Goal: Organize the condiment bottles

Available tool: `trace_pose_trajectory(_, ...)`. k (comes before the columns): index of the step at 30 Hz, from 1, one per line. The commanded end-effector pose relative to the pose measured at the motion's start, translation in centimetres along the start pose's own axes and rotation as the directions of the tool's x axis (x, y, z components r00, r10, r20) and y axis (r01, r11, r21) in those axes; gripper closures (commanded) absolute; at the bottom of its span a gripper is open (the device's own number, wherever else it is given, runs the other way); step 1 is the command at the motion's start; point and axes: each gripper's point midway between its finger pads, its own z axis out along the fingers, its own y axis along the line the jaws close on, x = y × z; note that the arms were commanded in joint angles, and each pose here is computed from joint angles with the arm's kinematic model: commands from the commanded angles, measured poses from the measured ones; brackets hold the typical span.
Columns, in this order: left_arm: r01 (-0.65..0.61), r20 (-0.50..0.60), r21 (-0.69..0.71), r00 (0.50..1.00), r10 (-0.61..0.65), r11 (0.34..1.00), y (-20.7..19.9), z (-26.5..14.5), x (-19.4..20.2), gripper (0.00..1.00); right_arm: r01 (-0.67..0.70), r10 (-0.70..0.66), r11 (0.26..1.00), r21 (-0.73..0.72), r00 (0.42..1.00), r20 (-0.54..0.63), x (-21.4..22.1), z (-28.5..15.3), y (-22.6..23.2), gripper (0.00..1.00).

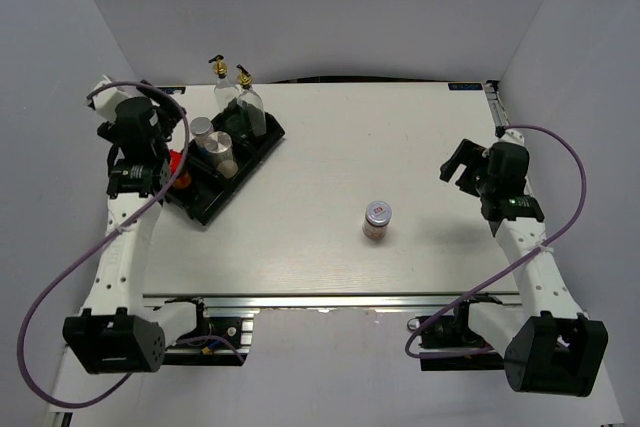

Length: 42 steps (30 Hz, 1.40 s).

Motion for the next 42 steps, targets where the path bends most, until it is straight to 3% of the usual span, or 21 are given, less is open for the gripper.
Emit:
trace_pose_trajectory(1,-0.037,-0.087,0.273,0.994,0.063,0.961,-7.2,-4.1,3.2,0.02,0.004,-0.003,1.000,-0.022,0.999,0.049,-1.7,-1.3,0.7,0.11)
trace_pose_trajectory(3,-0.088,-0.095,0.335,0.987,0.126,0.938,-9.6,-6.1,4.8,0.02,0.005,-0.002,0.998,-0.058,0.999,0.047,-1.5,-1.6,1.2,0.11)
trace_pose_trajectory(4,-0.106,-0.129,0.458,0.974,0.184,0.883,-12.3,-8.6,6.8,0.02,0.004,-0.001,0.998,-0.066,0.999,0.051,-1.5,-1.8,1.4,0.11)
trace_pose_trajectory(7,-0.113,-0.182,0.637,0.939,0.292,0.762,-15.5,-11.3,11.6,0.02,0.003,0.003,0.996,-0.091,0.998,0.060,-1.6,-2.1,1.8,0.11)
trace_pose_trajectory(8,-0.123,-0.202,0.688,0.914,0.352,0.715,-16.6,-13.1,13.9,0.02,0.004,0.002,0.995,-0.098,0.998,0.061,-1.7,-2.2,1.9,0.11)
trace_pose_trajectory(10,-0.167,-0.225,0.712,0.866,0.447,0.682,-17.4,-13.9,18.3,0.02,0.002,0.004,0.995,-0.103,0.998,0.059,-1.6,-2.3,2.1,0.11)
trace_pose_trajectory(12,-0.161,-0.223,0.804,0.812,0.540,0.573,-19.5,-17.3,22.0,0.02,0.005,0.002,0.994,-0.110,0.998,0.064,-1.6,-2.5,2.1,0.11)
trace_pose_trajectory(13,-0.164,-0.224,0.841,0.761,0.609,0.515,-20.2,-19.0,25.2,0.02,0.005,0.002,0.994,-0.110,0.998,0.063,-1.5,-2.5,2.1,0.11)
trace_pose_trajectory(19,-0.200,-0.122,0.930,0.626,0.771,0.310,-22.2,-23.8,32.5,0.02,0.008,0.000,0.993,-0.115,0.997,0.078,-1.7,-2.9,2.2,0.11)
trace_pose_trajectory(22,-0.166,-0.108,0.951,0.609,0.785,0.260,-23.2,-25.2,34.3,0.02,0.009,0.000,0.994,-0.110,0.997,0.078,-1.6,-2.9,2.1,0.11)
trace_pose_trajectory(26,-0.167,-0.111,0.958,0.538,0.836,0.234,-22.9,-25.6,38.0,0.02,0.009,-0.001,0.994,-0.107,0.997,0.076,-1.5,-2.8,2.0,0.11)
trace_pose_trajectory(31,-0.138,-0.091,0.973,0.500,0.861,0.183,-23.0,-27.4,40.1,0.02,0.009,-0.001,0.994,-0.108,0.997,0.076,-1.6,-2.7,2.0,0.11)
trace_pose_trajectory(36,-0.155,-0.080,0.974,0.452,0.888,0.166,-22.7,-27.8,42.0,0.02,0.009,-0.001,0.994,-0.105,0.997,0.075,-1.5,-2.7,2.0,0.10)
trace_pose_trajectory(42,-0.178,-0.071,0.971,0.432,0.899,0.162,-22.6,-27.9,43.2,0.02,0.009,-0.001,0.994,-0.105,0.997,0.078,-1.6,-2.6,2.0,0.11)
